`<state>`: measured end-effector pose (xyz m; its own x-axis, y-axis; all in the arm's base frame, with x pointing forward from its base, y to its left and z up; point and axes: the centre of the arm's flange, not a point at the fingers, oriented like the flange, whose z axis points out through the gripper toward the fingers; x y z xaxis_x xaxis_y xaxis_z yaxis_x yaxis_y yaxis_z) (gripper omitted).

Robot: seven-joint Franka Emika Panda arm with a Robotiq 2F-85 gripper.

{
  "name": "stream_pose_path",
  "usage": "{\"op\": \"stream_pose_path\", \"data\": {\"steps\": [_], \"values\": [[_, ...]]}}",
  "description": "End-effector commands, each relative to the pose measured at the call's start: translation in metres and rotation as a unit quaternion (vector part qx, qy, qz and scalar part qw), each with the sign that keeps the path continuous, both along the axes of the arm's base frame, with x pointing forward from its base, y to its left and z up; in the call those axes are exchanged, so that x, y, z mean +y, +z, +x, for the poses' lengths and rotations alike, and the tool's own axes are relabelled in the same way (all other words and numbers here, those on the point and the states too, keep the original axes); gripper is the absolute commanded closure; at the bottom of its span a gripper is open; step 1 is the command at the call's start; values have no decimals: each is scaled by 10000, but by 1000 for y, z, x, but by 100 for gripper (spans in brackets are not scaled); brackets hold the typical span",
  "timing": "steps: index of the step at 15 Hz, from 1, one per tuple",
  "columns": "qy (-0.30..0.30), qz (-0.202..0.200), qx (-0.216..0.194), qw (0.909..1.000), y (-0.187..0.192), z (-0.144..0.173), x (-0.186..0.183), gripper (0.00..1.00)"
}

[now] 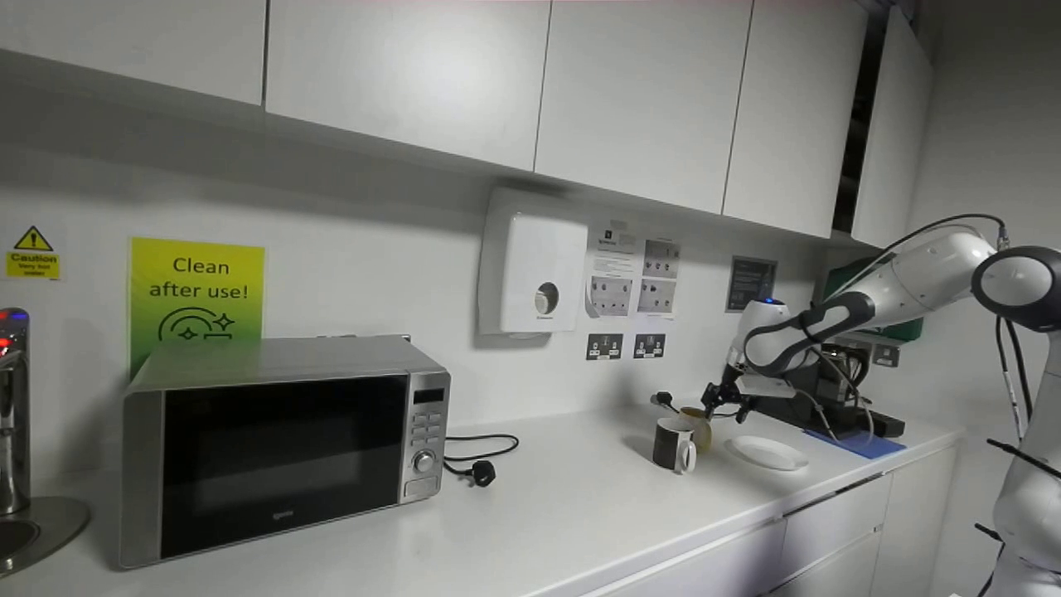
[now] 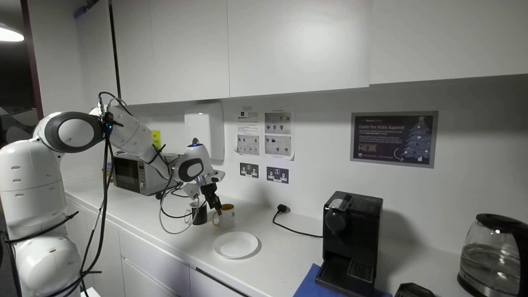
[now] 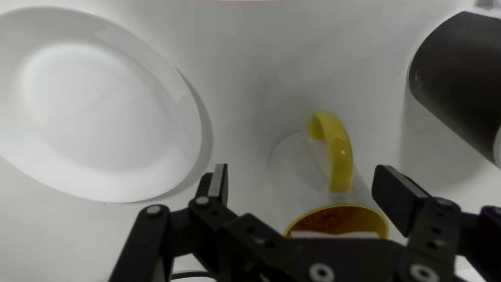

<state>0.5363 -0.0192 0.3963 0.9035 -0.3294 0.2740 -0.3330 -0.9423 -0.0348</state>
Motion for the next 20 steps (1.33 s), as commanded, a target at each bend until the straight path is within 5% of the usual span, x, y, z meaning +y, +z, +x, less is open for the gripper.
{"op": "stream_pose_path", "data": {"steps": [1, 17, 20], "values": [[-363, -66, -94, 9993, -2, 2, -2, 0], [-243, -34, -48, 9997, -14, 29, 14, 0], [-224, -54, -45, 9997, -16, 32, 16, 16]]}}
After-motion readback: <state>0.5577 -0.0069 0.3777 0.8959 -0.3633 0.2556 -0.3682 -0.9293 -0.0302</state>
